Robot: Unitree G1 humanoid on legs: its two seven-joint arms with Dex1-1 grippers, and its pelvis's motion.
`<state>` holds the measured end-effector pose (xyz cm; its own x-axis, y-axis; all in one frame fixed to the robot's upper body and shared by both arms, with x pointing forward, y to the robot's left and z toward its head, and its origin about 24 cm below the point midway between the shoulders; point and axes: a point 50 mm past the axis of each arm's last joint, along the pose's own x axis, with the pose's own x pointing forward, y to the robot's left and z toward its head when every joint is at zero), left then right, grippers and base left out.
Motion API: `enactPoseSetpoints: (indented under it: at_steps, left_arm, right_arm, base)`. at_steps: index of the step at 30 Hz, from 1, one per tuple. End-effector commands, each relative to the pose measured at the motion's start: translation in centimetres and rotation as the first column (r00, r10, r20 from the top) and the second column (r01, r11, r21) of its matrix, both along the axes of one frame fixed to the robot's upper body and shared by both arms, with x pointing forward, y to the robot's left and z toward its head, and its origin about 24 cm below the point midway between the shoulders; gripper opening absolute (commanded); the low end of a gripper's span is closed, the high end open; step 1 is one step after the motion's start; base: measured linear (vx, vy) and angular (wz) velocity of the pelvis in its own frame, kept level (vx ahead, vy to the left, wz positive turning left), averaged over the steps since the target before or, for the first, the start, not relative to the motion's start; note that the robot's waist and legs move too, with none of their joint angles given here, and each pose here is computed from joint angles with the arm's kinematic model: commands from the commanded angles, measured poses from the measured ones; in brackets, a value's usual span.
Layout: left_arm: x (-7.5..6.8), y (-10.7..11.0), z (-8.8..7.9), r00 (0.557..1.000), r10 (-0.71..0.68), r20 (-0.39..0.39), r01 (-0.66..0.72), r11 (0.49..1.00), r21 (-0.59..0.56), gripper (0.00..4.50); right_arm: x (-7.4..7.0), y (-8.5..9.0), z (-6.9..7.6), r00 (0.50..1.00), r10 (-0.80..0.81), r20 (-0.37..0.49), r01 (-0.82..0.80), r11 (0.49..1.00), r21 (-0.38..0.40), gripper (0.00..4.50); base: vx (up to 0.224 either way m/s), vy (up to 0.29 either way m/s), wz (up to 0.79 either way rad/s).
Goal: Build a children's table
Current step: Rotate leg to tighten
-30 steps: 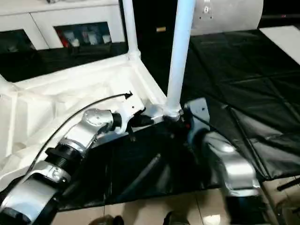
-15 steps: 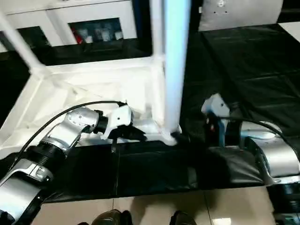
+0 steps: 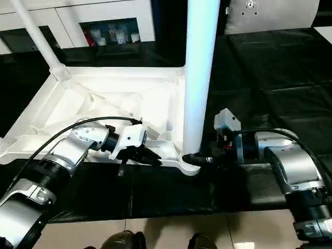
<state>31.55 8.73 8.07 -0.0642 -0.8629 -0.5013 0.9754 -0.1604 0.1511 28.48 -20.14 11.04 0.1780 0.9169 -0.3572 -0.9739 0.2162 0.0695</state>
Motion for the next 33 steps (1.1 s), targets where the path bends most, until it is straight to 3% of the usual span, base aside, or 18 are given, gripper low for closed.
enactPoseSetpoints:
  at_steps: [1, 4, 5, 12, 17, 20, 21, 24, 25, 29, 30, 33]
  left_arm:
    - [-0.6, -0.4, -0.2, 0.999, -0.054, -0.002, 0.054, 0.998, 0.018, 0.00]
    - [-0.5, -0.2, -0.1, 0.999, -0.044, 0.002, 0.044, 0.999, 0.022, 0.00]
    - [-0.5, -0.1, -0.1, 0.999, -0.035, 0.000, 0.035, 0.999, 0.017, 0.00]
    - [-0.3, -0.2, -0.5, 0.997, 0.059, -0.044, -0.059, 0.998, 0.000, 0.00]
    - [0.4, -1.2, -0.5, 0.980, 0.184, -0.081, -0.185, 0.983, -0.008, 0.00]
    - [0.9, -2.5, -0.5, 0.952, 0.288, -0.103, -0.291, 0.957, -0.014, 0.00]
    - [1.3, -3.2, -0.4, 0.935, 0.339, -0.105, -0.343, 0.939, -0.016, 0.00]
    - [2.1, -4.7, 0.0, 0.888, 0.448, -0.104, -0.454, 0.890, -0.043, 0.00]
    - [2.1, -4.7, 0.0, 0.888, 0.448, -0.104, -0.454, 0.890, -0.043, 0.00]
    - [3.6, -6.6, 1.2, 0.777, 0.625, -0.077, -0.629, 0.767, -0.126, 0.00]
    - [3.8, -6.8, 1.4, 0.761, 0.646, -0.069, -0.648, 0.749, -0.138, 0.00]
    - [4.1, -7.1, 1.8, 0.749, 0.660, -0.050, -0.659, 0.737, -0.148, 0.00]
  right_arm:
    - [-0.1, 0.1, 0.4, 0.999, 0.044, -0.022, -0.043, 0.999, 0.018, 2.91]
    - [-0.2, 0.3, 0.1, 0.996, 0.075, -0.056, -0.074, 0.997, 0.026, 2.76]
    - [-0.4, 0.6, -0.1, 0.992, 0.092, -0.084, -0.088, 0.995, 0.051, 2.54]
    - [-1.5, 2.0, -1.1, 0.984, 0.086, -0.154, -0.064, 0.987, 0.147, 2.19]
    - [-1.2, 3.3, -2.4, 0.980, -0.127, -0.150, 0.147, 0.981, 0.126, 2.14]
    - [-0.1, 4.5, -3.8, 0.913, -0.390, -0.120, 0.398, 0.916, 0.055, 2.10]
    - [0.4, 5.0, -4.4, 0.866, -0.484, -0.127, 0.492, 0.870, 0.037, 2.10]
    - [1.3, 6.4, -5.1, 0.765, -0.630, -0.132, 0.638, 0.770, 0.023, 2.06]
    - [1.3, 6.4, -5.1, 0.765, -0.630, -0.132, 0.638, 0.770, 0.023, 2.06]
    - [3.3, 7.8, -5.5, 0.583, -0.806, -0.097, 0.811, 0.585, 0.011, 2.04]
    - [3.5, 7.9, -5.6, 0.569, -0.817, -0.091, 0.821, 0.570, 0.011, 2.58]
    - [3.7, 7.6, -5.2, 0.544, -0.835, -0.085, 0.839, 0.541, 0.054, 2.76]
  base:
    - [0.000, 0.000, 0.00]
    - [0.000, 0.000, 0.00]
    - [0.000, 0.000, 0.00]
    - [0.000, 0.000, 0.00]
    - [0.000, 0.000, 0.00]
    - [0.000, 0.000, 0.00]
    - [0.000, 0.000, 0.00]
    - [0.000, 0.000, 0.00]
    - [0.000, 0.000, 0.00]
    - [0.000, 0.000, 0.00]
    - [0.000, 0.000, 0.00]
    - [0.000, 0.000, 0.00]
